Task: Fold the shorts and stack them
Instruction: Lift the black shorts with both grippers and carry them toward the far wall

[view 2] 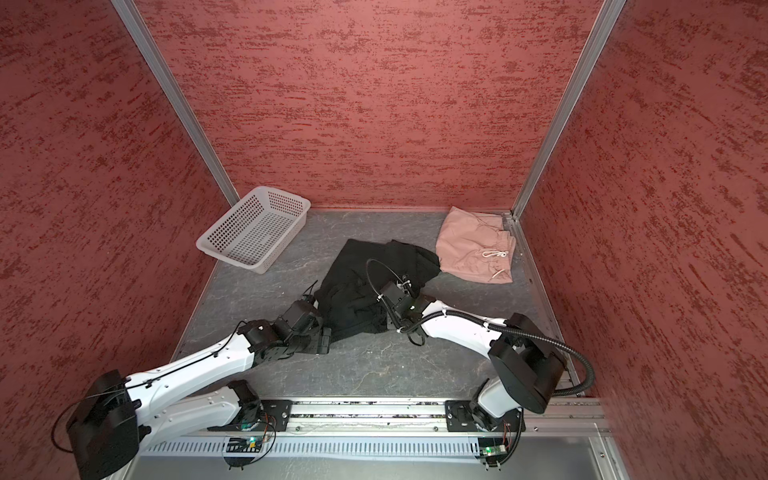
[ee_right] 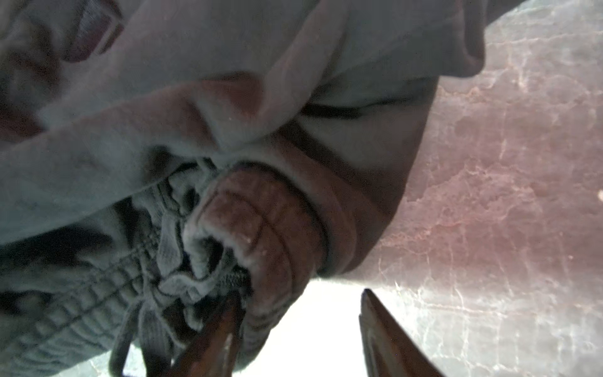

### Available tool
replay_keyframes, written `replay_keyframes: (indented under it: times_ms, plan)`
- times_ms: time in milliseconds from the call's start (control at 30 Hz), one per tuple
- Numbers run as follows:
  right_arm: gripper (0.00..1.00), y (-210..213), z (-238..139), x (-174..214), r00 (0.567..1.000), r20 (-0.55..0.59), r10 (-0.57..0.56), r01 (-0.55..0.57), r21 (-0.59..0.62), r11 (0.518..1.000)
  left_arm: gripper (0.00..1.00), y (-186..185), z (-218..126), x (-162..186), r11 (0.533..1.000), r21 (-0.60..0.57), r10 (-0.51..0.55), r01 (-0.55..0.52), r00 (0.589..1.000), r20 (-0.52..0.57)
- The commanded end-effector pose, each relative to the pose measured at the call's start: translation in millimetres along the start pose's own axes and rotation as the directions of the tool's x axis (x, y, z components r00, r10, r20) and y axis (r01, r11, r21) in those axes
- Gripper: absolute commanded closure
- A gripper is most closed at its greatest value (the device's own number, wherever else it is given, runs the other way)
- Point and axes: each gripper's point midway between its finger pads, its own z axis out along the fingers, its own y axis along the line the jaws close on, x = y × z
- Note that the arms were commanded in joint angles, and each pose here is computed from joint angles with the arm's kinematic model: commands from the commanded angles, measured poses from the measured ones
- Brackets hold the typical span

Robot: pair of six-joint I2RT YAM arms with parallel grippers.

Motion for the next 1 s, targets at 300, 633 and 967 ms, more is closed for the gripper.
replay_keyframes:
  times_ms: [300,633,967]
  plan:
    - [1.00,16,-30,-47,0.980,0.071,0.187,-0.157,-0.301,0.941,0.01,-35,13,-5,0.982,-0.033,0.187,-0.185,0.981,0.047]
    - [1.00,30,-36,-59,0.983,0.069,0.169,-0.133,-0.360,0.924,0.01,-39,32,-18,0.946,-0.180,0.279,-0.269,0.960,0.029]
    - [1.00,10,-52,-63,0.972,0.105,0.209,-0.158,-0.363,0.918,0.06,-15,34,-19,0.942,-0.248,0.221,-0.224,0.974,-0.040]
